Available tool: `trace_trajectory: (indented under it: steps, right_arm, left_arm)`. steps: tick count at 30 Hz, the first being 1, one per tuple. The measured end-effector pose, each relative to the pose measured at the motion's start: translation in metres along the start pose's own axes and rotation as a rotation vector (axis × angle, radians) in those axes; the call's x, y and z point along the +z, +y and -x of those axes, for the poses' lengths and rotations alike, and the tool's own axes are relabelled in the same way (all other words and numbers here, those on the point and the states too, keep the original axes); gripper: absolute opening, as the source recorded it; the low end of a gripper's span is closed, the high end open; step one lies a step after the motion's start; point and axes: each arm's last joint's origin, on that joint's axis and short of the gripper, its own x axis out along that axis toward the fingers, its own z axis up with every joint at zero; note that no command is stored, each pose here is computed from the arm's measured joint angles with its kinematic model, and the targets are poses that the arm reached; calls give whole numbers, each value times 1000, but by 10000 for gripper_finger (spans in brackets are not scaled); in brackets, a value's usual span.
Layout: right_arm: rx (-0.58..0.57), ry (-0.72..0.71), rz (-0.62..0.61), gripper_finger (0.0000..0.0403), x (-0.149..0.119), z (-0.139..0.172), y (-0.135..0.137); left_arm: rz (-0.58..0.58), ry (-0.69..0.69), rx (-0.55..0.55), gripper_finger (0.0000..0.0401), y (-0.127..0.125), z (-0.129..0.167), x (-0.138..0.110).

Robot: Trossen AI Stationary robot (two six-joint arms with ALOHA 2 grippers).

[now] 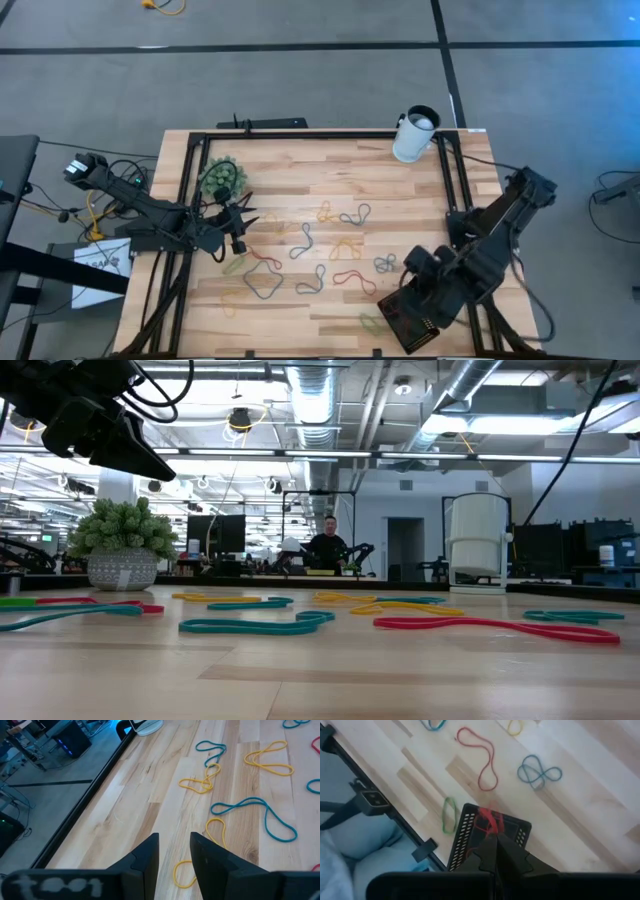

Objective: Pick and place rubber bands into bin
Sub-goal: Put the red rubber band into the black basket

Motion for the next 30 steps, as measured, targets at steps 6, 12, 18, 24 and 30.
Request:
trace_trajectory:
  steps: [6,12,18,24,30]
  right_arm:
    - [-92,83,27,0,-14,-39,22]
    - [-126,199,48,0,-28,-65,35]
    - [-76,136,81,0,-37,-47,30]
    - [-52,-13,74,0,-52,-19,15]
    - [-44,-99,48,0,-70,-14,10]
  left_arm:
    - [1,0,0,101,0,0,0]
    - [3,-1,-1,101,0,0,0]
    - [10,-6,-2,101,0,0,1]
    - [12,-6,-2,101,0,0,1]
    - [12,-6,-2,101,0,0,1]
